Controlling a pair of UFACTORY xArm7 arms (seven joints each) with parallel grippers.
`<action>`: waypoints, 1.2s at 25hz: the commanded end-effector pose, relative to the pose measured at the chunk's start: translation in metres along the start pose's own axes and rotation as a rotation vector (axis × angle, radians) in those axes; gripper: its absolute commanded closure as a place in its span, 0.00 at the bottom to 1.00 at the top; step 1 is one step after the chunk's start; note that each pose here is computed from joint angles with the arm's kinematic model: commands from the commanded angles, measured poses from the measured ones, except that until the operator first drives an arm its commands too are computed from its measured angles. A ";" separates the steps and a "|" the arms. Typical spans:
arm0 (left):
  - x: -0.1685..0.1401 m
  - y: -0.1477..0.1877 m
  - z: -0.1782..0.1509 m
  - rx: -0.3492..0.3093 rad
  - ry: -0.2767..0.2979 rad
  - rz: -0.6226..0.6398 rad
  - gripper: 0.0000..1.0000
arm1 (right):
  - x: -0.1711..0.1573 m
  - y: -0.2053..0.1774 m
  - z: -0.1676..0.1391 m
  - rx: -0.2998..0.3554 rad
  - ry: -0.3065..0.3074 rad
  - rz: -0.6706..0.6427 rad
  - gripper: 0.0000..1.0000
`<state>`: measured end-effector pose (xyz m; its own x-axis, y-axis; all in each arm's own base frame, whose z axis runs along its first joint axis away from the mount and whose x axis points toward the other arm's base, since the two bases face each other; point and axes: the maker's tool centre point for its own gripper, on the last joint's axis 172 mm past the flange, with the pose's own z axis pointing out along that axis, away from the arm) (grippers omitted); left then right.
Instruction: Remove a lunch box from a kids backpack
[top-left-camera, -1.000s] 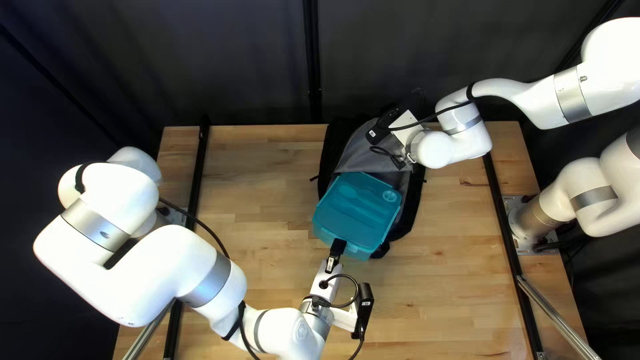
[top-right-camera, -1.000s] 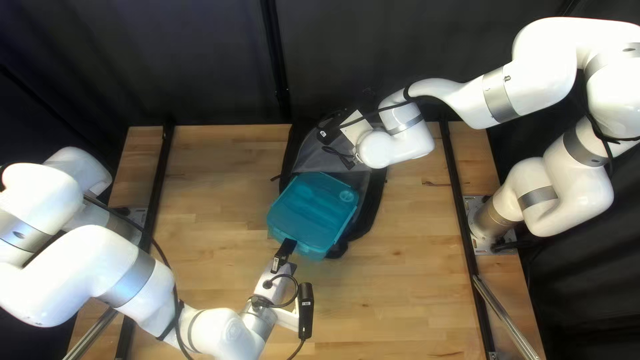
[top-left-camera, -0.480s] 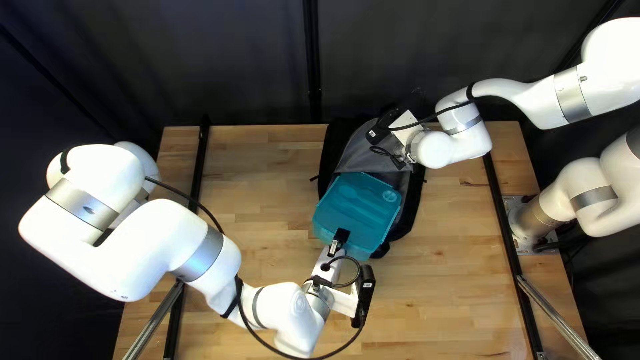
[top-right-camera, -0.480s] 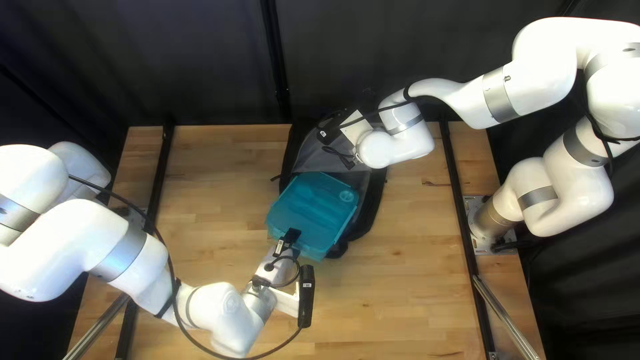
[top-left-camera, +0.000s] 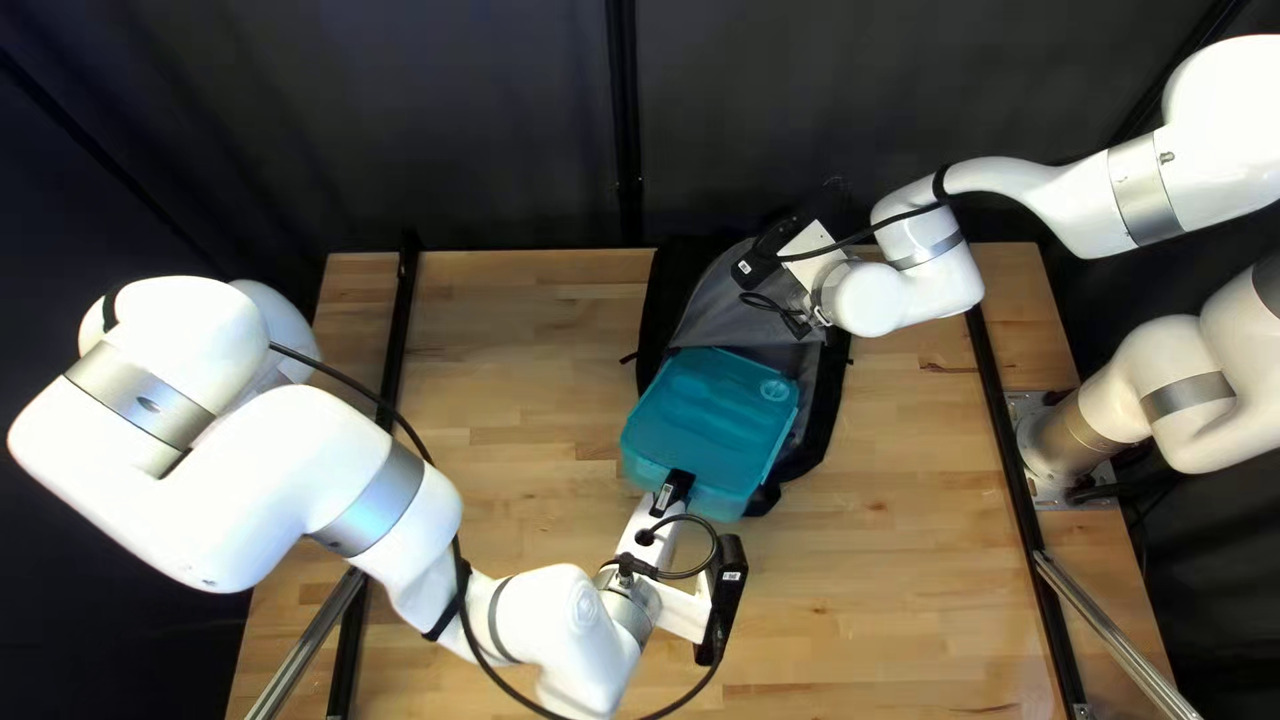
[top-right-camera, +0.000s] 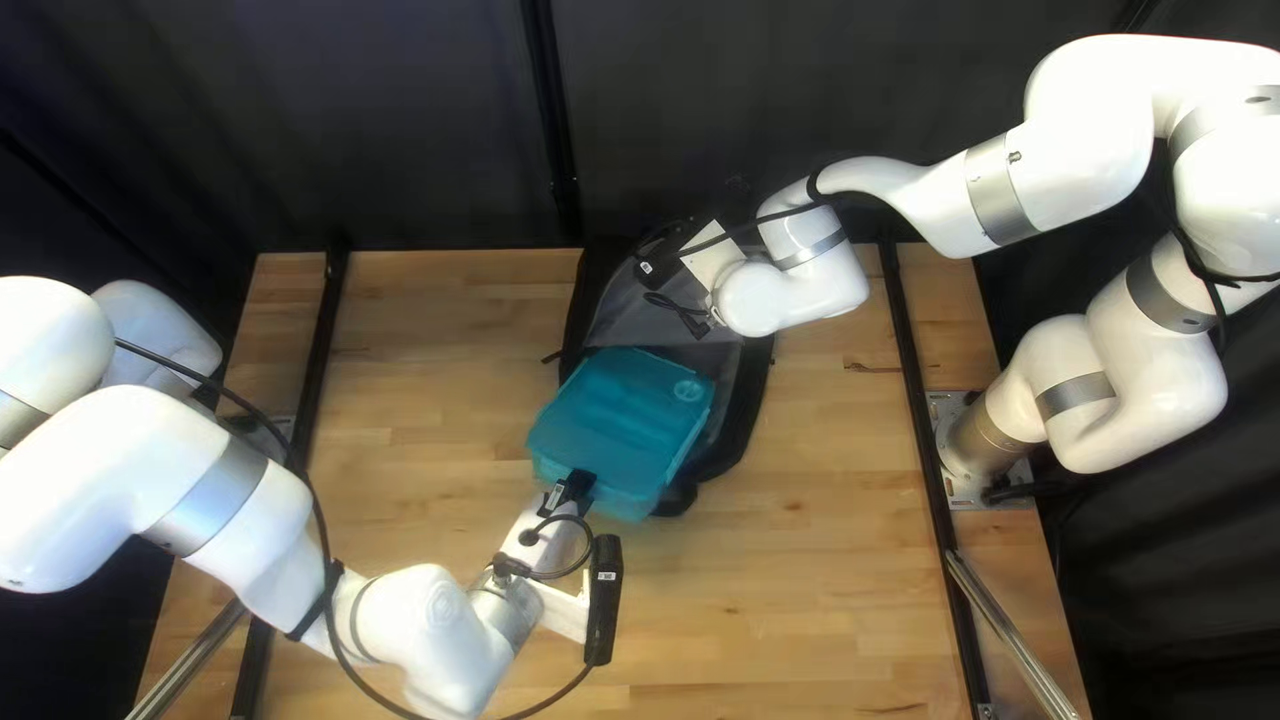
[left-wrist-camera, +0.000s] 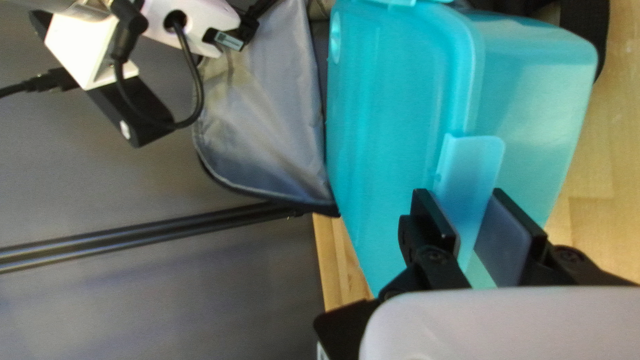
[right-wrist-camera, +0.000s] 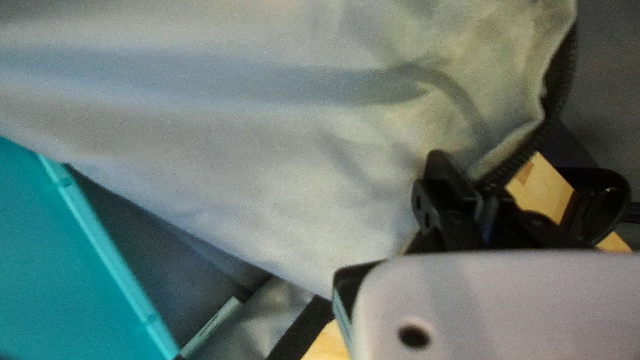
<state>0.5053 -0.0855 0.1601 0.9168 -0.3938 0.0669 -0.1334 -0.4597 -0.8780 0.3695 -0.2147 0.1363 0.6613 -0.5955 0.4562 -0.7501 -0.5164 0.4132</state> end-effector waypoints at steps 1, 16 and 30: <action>-0.012 -0.014 -0.019 0.013 -0.020 0.021 1.00 | 0.000 0.000 0.000 0.000 0.000 0.000 1.00; -0.079 -0.058 -0.070 0.109 -0.135 0.070 1.00 | 0.000 0.000 0.000 0.000 0.000 0.000 1.00; -0.152 -0.055 -0.082 0.178 -0.268 0.090 1.00 | 0.000 0.000 0.000 0.000 0.000 0.000 1.00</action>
<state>0.3503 -0.0677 0.2423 0.9715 -0.2072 -0.1154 -0.1720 -0.2807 -0.9443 0.3695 -0.2147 0.1363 0.6613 -0.5955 0.4562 -0.7501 -0.5164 0.4132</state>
